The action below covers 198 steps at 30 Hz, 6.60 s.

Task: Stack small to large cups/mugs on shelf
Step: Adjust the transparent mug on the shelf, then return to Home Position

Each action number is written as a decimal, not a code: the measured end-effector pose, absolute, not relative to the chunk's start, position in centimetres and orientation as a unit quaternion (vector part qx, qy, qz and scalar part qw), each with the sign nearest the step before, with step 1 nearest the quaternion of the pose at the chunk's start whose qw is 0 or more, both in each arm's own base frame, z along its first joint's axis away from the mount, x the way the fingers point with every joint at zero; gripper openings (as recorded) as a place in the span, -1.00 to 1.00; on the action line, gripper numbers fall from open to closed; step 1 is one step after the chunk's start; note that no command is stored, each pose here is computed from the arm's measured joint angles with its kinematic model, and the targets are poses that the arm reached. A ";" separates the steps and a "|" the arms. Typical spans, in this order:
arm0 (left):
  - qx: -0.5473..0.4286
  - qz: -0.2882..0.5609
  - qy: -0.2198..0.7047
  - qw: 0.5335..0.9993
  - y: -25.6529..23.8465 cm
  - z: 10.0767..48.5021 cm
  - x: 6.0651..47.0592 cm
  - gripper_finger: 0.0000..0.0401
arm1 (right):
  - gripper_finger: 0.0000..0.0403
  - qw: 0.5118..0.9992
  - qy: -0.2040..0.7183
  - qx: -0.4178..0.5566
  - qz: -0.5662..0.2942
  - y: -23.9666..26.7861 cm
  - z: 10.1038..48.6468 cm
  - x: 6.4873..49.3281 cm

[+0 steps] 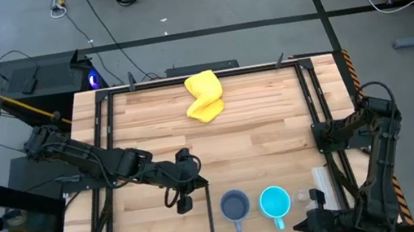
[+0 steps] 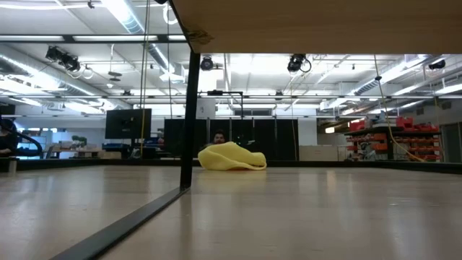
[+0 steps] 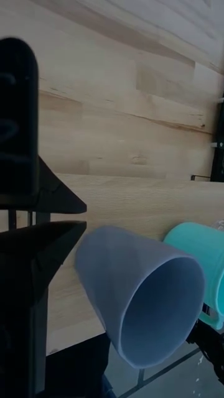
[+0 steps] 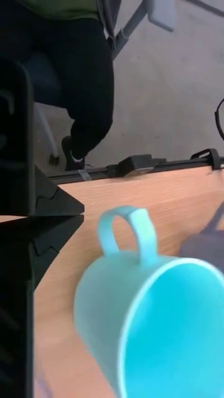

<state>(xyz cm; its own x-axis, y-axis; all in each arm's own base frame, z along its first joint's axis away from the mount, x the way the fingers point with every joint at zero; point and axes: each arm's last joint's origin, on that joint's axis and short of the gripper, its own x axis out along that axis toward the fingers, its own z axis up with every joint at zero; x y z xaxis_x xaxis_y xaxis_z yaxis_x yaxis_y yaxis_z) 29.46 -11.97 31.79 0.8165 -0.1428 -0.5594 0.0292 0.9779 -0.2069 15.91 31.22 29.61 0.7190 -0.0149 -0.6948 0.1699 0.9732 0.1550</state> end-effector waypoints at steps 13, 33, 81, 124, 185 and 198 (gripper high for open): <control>-0.093 -0.049 0.301 0.948 -12.2 31.8 29.4 -0.83 | -1.00 0.902 0.408 0.101 -0.095 29.6 33.9 14.4; -0.093 -0.048 0.301 0.948 -12.2 31.8 29.4 -0.84 | -1.00 0.865 0.471 0.120 -0.124 29.2 33.4 13.9; -0.138 -0.026 0.215 0.967 -8.0 38.5 22.2 -0.88 | -0.95 0.957 0.228 0.144 -0.104 19.5 42.8 10.5; -0.065 -0.281 0.098 0.952 -14.1 34.9 16.9 -0.83 | -0.93 0.894 0.007 0.107 0.435 20.1 37.5 11.0; 0.024 -0.292 -0.174 0.940 -1.6 31.4 2.5 -0.86 | -0.92 0.926 -0.248 0.049 0.282 1.0 36.4 -0.1; 0.039 -0.251 -0.209 0.944 -0.7 26.8 5.9 -0.86 | -0.92 0.933 -0.221 0.085 0.273 1.5 32.6 2.9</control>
